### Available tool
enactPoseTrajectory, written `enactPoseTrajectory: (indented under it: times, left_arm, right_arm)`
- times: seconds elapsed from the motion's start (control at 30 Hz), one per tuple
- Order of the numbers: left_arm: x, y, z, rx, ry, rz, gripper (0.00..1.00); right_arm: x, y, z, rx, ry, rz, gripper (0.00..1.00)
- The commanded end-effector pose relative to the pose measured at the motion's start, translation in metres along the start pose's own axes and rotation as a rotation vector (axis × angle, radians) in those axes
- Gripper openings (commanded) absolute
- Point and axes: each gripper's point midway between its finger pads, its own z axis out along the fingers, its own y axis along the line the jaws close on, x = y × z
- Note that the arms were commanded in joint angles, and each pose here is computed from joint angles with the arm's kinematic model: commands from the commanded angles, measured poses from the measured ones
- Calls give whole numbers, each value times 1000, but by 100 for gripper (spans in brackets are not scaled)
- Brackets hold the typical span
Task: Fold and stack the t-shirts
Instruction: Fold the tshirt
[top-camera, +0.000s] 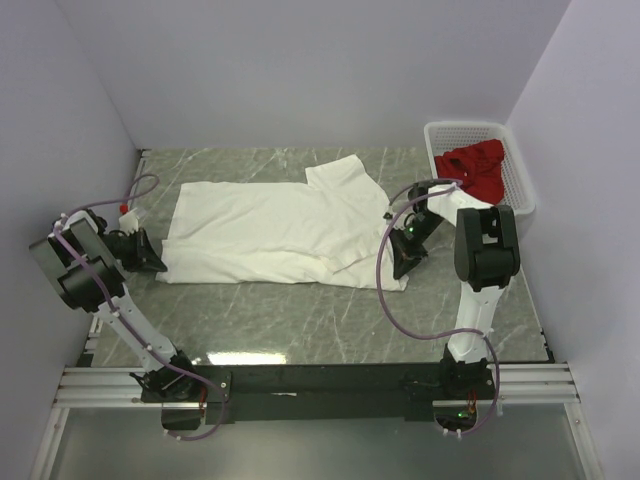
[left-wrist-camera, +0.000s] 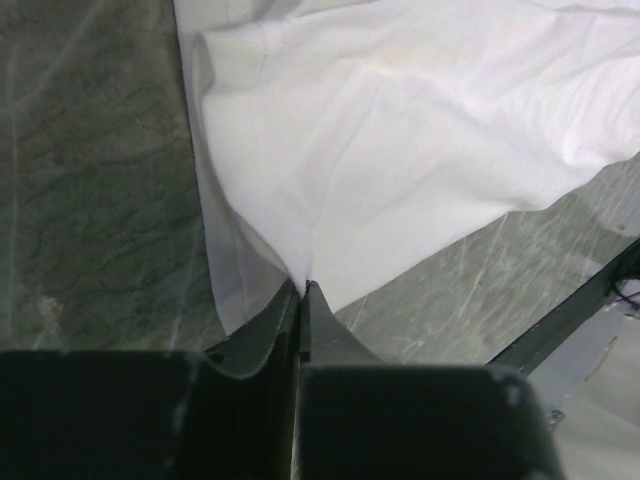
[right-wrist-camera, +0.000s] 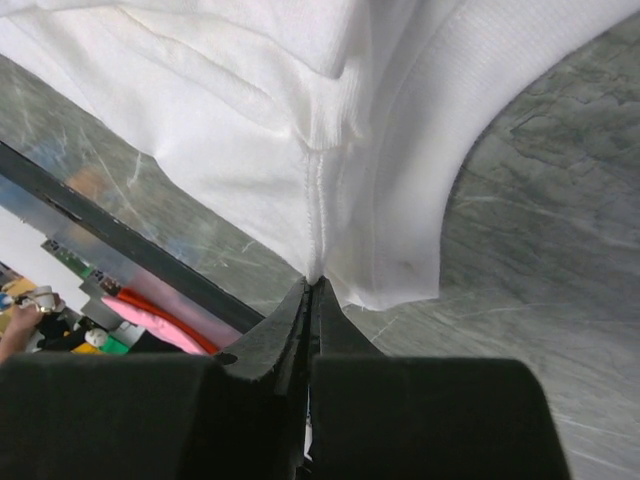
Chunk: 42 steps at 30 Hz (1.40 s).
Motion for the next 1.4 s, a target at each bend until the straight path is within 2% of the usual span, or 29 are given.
enactPoseTrajectory:
  times: [0.0, 0.03, 0.37, 0.6, 0.8, 0.97, 1.1, 1.33, 1.37]
  left_arm:
    - [-11, -1, -6, -3, -18, 13, 3]
    - [-11, -1, -9, -10, -9, 15, 1]
    - [10, -1, -34, -91, 94, 122, 0]
    - [50, 15, -20, -144, 165, 156, 0]
    - [61, 21, -14, -173, 137, 237, 0]
    - [52, 4, -26, -120, 98, 274, 0]
    - [69, 9, -23, -126, 157, 272, 0]
    - [99, 8, -13, -118, 206, 257, 0]
    - [100, 7, -14, -124, 200, 257, 5]
  right_arm:
    - [-6, -1, -10, -2, -23, -19, 0]
    - [-4, 0, -13, 0, -19, -17, 0]
    - [25, -25, -38, 170, 55, -91, 0]
    - [39, -39, -17, 189, 112, -65, 0]
    - [37, -39, -15, 176, 123, -59, 0]
    - [48, -34, -28, 197, 117, -88, 0]
    - [70, -42, -21, 236, 157, -83, 0]
    - [65, -42, -9, 216, 140, -60, 0]
    - [67, -41, -9, 210, 144, -60, 0]
